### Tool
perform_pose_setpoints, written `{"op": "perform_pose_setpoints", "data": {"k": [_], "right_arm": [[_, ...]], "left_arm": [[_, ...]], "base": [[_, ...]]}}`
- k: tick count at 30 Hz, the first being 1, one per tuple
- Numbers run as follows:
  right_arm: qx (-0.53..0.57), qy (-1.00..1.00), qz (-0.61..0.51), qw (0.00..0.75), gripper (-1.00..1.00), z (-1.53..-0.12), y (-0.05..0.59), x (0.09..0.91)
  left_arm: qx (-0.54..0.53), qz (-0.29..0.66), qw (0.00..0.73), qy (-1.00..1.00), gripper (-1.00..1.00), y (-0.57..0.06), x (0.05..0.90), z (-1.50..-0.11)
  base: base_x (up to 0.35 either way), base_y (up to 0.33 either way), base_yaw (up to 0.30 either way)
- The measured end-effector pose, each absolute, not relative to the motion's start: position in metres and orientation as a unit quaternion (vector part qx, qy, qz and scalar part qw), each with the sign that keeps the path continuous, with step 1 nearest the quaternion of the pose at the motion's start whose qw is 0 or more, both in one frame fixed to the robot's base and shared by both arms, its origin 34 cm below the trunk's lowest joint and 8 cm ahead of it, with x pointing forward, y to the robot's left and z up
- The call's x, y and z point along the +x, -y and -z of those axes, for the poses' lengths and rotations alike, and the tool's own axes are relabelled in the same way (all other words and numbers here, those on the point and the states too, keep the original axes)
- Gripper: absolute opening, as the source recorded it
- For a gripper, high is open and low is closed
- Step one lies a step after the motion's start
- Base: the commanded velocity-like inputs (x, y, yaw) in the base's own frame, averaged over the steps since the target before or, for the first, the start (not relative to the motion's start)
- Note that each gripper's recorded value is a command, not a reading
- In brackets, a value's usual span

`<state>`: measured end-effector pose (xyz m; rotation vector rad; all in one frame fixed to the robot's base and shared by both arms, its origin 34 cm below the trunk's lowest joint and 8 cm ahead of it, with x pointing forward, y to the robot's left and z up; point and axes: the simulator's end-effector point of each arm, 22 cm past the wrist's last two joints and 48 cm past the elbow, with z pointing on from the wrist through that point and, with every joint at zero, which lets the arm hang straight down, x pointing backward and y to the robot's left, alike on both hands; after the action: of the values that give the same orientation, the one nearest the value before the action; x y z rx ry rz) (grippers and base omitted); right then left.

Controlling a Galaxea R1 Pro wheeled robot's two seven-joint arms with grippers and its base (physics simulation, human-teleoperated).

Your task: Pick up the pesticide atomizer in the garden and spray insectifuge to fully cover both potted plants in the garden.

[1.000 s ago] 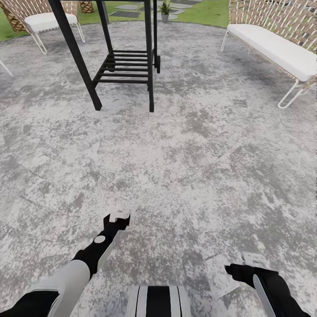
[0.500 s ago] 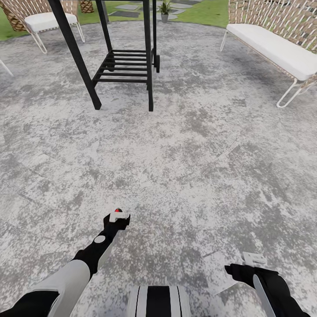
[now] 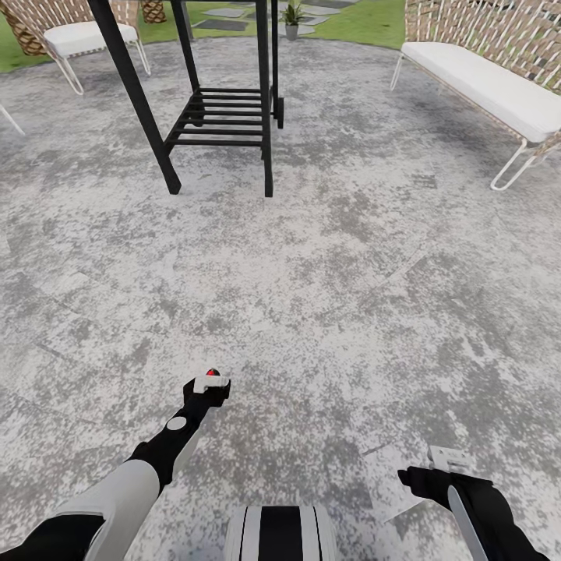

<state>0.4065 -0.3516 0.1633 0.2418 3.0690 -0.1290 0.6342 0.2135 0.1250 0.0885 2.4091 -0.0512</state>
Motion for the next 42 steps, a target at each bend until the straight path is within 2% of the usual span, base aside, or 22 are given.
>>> {"op": "perform_pose_setpoints", "data": {"k": [42], "right_arm": [[0.079,-0.996,0.041,0.030,1.00,-0.1633,0.3515,0.4064]], "left_arm": [[0.035,0.021,0.357,-0.933,1.00,-0.2116,0.6343,-0.1252]], "base": [[0.019,0.009,0.000]]}}
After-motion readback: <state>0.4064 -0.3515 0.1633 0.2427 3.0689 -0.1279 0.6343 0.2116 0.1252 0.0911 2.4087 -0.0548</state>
